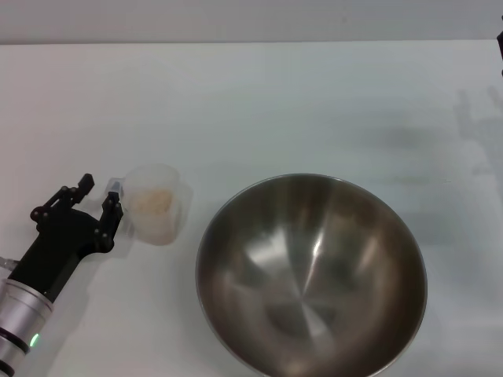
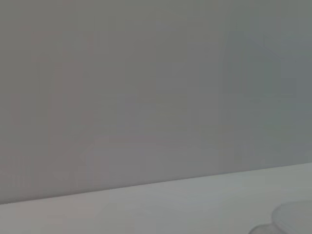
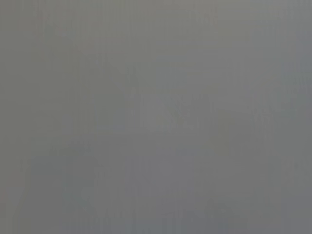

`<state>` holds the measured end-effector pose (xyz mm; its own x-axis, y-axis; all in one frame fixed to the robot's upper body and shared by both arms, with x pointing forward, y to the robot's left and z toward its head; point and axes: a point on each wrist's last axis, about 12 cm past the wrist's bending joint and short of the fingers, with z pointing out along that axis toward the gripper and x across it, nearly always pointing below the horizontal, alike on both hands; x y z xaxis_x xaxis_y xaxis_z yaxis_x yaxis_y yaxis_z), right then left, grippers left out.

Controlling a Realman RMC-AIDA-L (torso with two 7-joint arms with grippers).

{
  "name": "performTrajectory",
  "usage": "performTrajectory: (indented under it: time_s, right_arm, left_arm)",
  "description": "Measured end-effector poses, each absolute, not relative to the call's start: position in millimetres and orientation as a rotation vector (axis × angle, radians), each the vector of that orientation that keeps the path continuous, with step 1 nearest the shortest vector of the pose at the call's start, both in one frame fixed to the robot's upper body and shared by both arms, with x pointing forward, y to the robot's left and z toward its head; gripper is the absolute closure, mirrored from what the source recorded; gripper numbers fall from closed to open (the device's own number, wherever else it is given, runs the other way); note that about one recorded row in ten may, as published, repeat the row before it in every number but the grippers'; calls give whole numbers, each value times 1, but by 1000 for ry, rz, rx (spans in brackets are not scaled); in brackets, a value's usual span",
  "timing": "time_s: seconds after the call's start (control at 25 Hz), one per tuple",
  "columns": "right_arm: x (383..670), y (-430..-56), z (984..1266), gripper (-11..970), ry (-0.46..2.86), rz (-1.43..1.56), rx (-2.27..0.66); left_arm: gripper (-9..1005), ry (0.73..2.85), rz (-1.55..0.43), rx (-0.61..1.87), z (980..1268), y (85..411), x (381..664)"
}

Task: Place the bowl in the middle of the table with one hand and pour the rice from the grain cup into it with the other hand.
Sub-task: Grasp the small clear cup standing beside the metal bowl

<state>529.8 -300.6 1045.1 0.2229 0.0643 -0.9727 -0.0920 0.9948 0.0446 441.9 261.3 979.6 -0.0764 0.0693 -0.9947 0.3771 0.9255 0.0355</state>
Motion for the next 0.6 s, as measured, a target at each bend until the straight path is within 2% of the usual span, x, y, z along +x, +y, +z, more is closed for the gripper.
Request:
performTrajectory:
  time_s: [0.16, 0.4, 0.6]
  right_arm:
    - [530, -301, 1044, 457, 1351, 106, -24]
    - [531, -301, 1044, 457, 1353, 106, -24]
    - [532, -301, 1044, 457, 1353, 105, -26]
  left_arm:
    - [599, 1636, -266, 354, 980, 260, 442]
    - [773, 1629, -275, 369, 981, 258, 443]
    - [855, 1622, -279, 373, 982, 257, 444]
